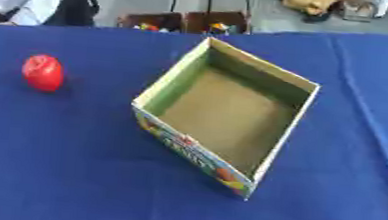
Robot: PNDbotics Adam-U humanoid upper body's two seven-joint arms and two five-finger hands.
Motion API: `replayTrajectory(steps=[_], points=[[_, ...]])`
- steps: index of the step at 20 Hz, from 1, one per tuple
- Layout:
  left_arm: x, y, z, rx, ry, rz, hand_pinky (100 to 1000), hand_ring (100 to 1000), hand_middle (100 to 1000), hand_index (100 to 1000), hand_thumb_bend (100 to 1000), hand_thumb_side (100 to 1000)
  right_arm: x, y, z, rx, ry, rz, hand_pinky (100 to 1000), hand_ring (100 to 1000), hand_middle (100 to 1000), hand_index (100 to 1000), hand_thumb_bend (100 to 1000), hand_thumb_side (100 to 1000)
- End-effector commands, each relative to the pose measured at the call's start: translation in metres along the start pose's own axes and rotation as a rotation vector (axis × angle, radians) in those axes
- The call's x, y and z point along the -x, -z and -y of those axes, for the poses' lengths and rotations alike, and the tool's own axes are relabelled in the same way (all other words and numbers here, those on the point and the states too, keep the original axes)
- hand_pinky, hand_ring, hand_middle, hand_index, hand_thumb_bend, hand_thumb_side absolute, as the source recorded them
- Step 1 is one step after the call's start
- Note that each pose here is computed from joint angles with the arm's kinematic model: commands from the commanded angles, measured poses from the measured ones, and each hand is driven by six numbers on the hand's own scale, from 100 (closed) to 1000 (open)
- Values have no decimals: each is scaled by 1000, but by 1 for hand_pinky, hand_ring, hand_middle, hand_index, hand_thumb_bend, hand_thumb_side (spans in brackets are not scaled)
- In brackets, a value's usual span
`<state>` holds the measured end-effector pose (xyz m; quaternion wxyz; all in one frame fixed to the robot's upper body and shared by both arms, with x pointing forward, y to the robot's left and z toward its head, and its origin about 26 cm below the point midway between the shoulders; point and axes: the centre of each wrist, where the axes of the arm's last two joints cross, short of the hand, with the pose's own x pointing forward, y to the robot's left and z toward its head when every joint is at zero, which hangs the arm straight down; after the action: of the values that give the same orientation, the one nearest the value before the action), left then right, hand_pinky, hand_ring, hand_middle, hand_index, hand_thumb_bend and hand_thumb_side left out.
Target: Pick up objects on the table and place them in the box.
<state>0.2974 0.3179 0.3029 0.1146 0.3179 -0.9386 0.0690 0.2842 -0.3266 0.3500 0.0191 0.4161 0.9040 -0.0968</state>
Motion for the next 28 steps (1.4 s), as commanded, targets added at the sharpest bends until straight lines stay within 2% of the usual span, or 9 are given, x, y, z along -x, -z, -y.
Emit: replayTrajectory(steps=[1, 6, 15, 23, 25, 28], points=[[-6, 9, -4, 21, 12, 39, 810, 986, 970, 987, 368, 1000, -2, 10, 7, -18, -28, 44, 715, 824, 849, 873, 100, 1000], [-6, 10, -5, 34, 39, 33, 804, 979, 972, 991, 386, 1000, -2, 10, 8, -23, -29, 48, 715, 823, 849, 874, 100, 1000], [-6, 16, -10, 98, 225, 0, 794, 968, 964, 979, 390, 1000, -1, 9, 9, -21, -29, 53, 715, 820, 846, 873, 100, 1000], [-6, 19, -11, 148, 300, -29, 795, 970, 960, 974, 427, 1000, -2, 11, 8, -23, -25, 65, 715, 818, 846, 873, 100, 1000], [-2, 21, -13, 192, 369, -45, 803, 973, 964, 972, 473, 1000, -2, 11, 8, -28, -24, 68, 715, 818, 846, 872, 100, 1000], [11, 31, -19, 353, 557, -85, 802, 962, 940, 977, 492, 1000, -3, 12, 8, -35, -23, 72, 714, 817, 845, 871, 100, 1000]])
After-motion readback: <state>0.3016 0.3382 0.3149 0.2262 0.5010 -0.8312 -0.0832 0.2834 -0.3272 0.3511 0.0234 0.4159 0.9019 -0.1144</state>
